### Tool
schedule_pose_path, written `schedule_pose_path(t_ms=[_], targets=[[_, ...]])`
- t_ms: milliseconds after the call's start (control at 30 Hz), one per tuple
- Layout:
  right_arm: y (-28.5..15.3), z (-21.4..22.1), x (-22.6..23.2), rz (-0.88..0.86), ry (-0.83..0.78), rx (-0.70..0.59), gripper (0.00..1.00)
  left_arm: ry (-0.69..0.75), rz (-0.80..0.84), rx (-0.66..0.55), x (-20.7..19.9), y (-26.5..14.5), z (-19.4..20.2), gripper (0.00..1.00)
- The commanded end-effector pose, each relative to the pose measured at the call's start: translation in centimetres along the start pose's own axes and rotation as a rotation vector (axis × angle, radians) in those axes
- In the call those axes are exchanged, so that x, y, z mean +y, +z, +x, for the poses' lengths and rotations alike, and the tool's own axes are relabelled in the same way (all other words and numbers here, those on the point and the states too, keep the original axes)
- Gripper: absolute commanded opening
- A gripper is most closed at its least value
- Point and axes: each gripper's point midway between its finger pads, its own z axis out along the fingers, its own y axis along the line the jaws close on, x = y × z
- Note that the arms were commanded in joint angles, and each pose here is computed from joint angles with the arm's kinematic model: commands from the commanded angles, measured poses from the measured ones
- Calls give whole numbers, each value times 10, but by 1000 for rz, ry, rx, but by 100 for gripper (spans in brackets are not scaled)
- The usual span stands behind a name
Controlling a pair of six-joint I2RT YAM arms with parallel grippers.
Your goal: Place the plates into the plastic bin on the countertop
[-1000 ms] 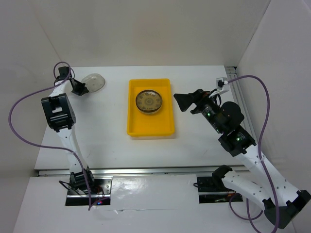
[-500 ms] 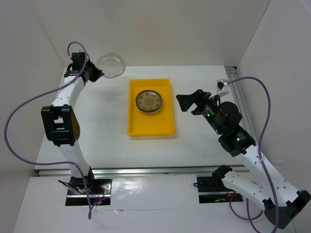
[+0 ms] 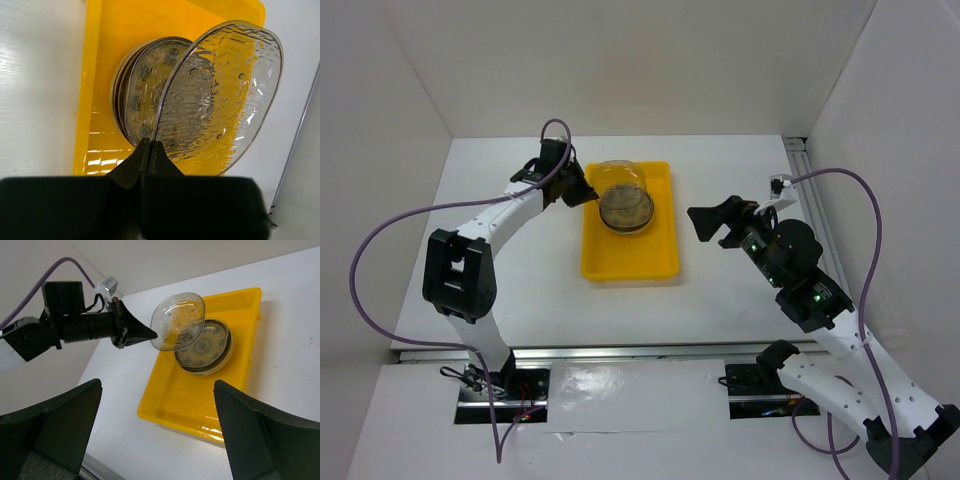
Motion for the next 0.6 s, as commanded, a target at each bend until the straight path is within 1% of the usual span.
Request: schedule_pose_path(t_ms=[0,67,233,267,300,400,433,467,533,567], targets=[[-11,2,-2,2,2,5,100,16,61,-68,-20,-8,-24,0],[-14,1,-2,0,3,1,100,29,65,-49,-25,-8,-14,0],[-19,3,-6,12,2,3,100,31,33,-18,-16,6,-2,0],[-20,-2,-5,15,3,-9,100,31,33,-18,-16,7,-2,2],[-20,0,-6,20,2,-2,100,36,36,3,-17,11,5,2],[-22,-2,-5,15,3,-9,100,40,27,23,-17,22,11,2],[-22,-2,-5,15,3,-9,100,41,34,15,-20,21,7,4],[-22,-2,-5,15,3,-9,100,39,21,29,-16,25,11,12],[-22,-2,-5,15,3,-9,100,39,21,30,-16,25,11,22],[-22,-2,-5,15,3,-9,100,39,21,30,-16,25,11,29]])
